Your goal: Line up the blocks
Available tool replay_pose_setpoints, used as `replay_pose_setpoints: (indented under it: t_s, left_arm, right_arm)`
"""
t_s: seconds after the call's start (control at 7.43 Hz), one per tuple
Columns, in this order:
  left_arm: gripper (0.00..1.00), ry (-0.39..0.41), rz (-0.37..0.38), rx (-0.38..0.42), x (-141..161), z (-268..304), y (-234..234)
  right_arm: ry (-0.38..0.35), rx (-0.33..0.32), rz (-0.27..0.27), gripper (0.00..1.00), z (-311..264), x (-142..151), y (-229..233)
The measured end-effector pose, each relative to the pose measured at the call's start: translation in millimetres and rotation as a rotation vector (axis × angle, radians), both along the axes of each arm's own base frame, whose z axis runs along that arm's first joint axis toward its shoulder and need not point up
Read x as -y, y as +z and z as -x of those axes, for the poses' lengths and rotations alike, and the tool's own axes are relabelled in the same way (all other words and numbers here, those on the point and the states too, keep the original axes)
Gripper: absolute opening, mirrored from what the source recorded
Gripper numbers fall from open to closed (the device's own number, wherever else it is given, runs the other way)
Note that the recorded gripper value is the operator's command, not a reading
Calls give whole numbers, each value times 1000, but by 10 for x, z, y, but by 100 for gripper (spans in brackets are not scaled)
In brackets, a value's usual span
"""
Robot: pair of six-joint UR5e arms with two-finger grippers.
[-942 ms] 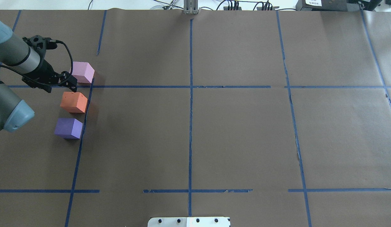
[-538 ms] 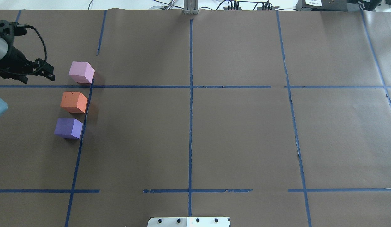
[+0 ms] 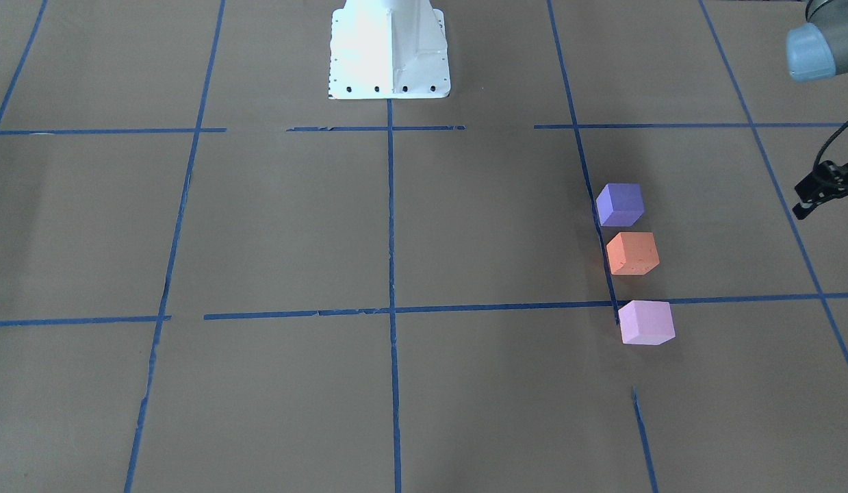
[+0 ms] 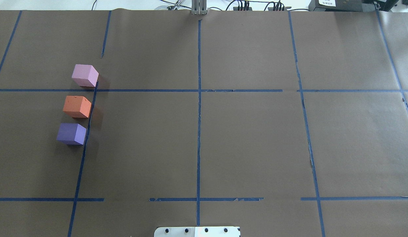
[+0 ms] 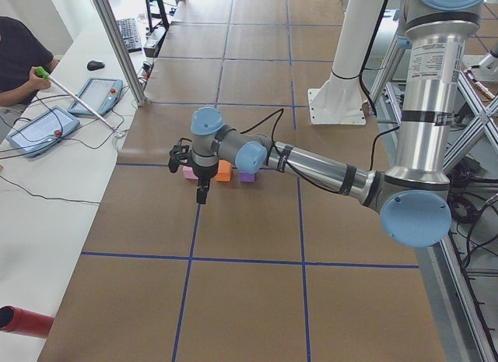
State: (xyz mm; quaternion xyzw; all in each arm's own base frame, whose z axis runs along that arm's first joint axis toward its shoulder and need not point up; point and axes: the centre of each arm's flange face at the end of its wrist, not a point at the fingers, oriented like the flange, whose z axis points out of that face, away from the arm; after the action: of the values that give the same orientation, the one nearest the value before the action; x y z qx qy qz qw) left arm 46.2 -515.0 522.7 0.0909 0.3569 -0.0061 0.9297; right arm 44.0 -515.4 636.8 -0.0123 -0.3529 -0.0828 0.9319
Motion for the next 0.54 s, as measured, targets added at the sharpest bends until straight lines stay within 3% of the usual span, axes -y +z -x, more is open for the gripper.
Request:
replay_pose_setpoints:
  t_s: [0.54]
  left_arm:
    - [100, 36, -31, 42, -762, 1076, 886]
  right_arm:
    - [0, 0, 0, 100, 0, 0, 0]
